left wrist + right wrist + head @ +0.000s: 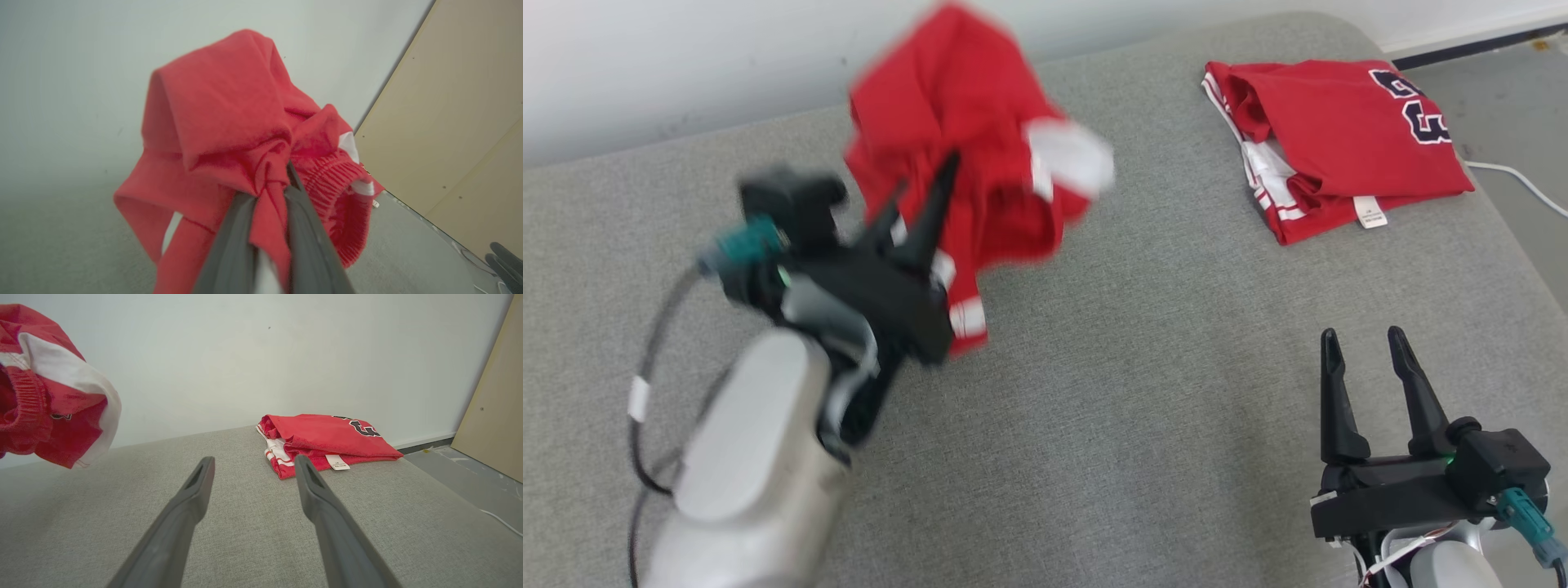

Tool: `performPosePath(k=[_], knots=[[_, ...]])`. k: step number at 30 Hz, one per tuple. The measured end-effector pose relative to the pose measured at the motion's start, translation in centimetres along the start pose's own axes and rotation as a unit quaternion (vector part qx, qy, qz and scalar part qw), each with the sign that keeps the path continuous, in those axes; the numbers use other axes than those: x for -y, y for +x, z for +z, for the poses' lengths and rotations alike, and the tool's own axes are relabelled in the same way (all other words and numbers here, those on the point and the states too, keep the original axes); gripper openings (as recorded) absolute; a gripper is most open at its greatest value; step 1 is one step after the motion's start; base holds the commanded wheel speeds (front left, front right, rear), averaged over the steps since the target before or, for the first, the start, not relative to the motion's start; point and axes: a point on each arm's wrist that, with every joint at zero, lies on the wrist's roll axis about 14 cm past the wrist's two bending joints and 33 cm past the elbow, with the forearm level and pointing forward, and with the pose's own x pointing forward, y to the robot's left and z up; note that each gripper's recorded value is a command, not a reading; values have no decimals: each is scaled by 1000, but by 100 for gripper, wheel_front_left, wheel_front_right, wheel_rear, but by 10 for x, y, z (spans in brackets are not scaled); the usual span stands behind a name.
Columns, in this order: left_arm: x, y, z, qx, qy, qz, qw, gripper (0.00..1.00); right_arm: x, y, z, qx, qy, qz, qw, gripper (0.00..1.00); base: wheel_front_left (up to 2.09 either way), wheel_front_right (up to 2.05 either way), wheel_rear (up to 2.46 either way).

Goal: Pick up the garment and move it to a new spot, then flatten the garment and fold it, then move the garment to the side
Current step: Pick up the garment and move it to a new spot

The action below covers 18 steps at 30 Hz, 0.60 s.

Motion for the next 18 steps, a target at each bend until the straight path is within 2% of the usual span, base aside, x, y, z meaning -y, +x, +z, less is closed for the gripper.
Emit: performPosePath(k=[7,8,9,10,14,18], knots=[[-7,-32,-86,-82,-39,32,995,0,-13,10,-2,0,12,17,1000,100,0,0,0],[-7,-36,-96,-93,-44,36,994,29,-16,12,-1,2,13,21,1000,100,0,0,0],[-8,-40,-103,-101,-42,38,993,83,-20,14,0,4,15,27,1000,100,0,0,0],[-8,-43,-108,-106,-39,40,993,100,-23,15,0,5,17,31,999,100,0,0,0],[-8,-46,-105,-90,-37,44,994,100,-31,18,-1,4,21,43,999,100,0,0,0],[-21,-46,-74,-35,-24,61,997,100,-37,19,-1,5,22,51,998,100,0,0,0]])
